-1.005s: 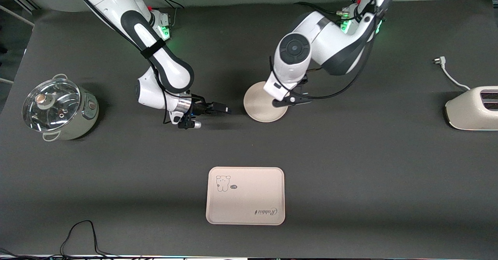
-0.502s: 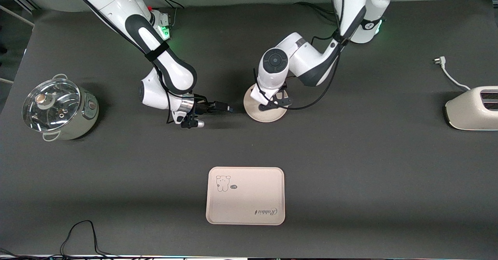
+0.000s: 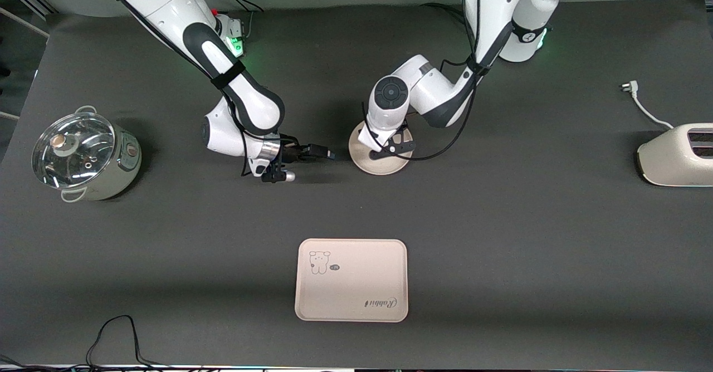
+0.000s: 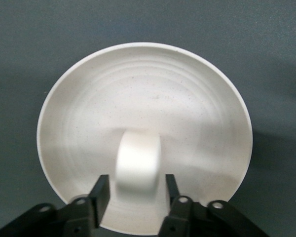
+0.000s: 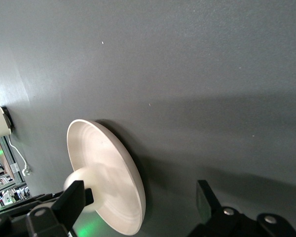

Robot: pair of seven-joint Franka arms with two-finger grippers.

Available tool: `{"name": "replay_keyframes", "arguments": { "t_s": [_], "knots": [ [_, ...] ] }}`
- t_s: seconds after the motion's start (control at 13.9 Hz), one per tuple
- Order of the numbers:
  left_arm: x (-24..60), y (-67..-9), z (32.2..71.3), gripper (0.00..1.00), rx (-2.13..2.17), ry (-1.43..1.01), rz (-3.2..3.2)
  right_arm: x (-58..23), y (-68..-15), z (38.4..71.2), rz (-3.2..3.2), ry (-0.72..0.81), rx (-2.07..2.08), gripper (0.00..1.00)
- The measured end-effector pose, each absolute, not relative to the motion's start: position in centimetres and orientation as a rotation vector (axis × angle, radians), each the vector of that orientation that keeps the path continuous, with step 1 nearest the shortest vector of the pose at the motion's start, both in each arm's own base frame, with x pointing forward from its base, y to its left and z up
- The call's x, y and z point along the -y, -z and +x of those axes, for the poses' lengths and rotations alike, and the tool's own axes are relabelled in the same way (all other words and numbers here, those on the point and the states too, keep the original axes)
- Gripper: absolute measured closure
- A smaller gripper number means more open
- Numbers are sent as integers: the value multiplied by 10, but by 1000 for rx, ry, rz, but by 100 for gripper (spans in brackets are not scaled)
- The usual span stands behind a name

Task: Place bun in plate and plate on tray
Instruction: 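Release the bun onto the plate and raise the left gripper, then grip the plate rim with the right gripper while the left gripper withdraws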

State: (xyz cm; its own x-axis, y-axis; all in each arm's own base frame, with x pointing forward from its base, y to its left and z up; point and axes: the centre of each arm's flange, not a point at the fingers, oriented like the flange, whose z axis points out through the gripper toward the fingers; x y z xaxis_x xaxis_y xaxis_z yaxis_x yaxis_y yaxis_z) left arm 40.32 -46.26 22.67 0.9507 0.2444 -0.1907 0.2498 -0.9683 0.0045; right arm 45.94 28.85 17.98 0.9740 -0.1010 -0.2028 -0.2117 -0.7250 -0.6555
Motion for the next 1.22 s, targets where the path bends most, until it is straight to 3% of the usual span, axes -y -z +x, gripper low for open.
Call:
{"name": "replay_keyframes", "arguments": {
  "t_s": [0.14,0.22,0.29,0.5,0.86,1.22],
  "knots": [
    [461,-227,405,12,-403,295,3076,-289,-181,461,-2380,-192,-226,0],
    [460,-231,407,3,-408,298,3081,-289,-182,463,-2372,-187,-238,0],
    [456,-238,412,0,-417,309,3096,-289,-183,464,-2369,-181,-246,0],
    [418,-303,461,0,-421,338,3163,-296,-184,460,-2366,-176,-257,0],
    [267,-442,560,0,-292,356,3171,-337,-179,428,-2408,-156,-232,0],
    [136,-487,597,0,-161,249,3184,-359,-163,403,-2470,-128,-227,3]
  ]
}}
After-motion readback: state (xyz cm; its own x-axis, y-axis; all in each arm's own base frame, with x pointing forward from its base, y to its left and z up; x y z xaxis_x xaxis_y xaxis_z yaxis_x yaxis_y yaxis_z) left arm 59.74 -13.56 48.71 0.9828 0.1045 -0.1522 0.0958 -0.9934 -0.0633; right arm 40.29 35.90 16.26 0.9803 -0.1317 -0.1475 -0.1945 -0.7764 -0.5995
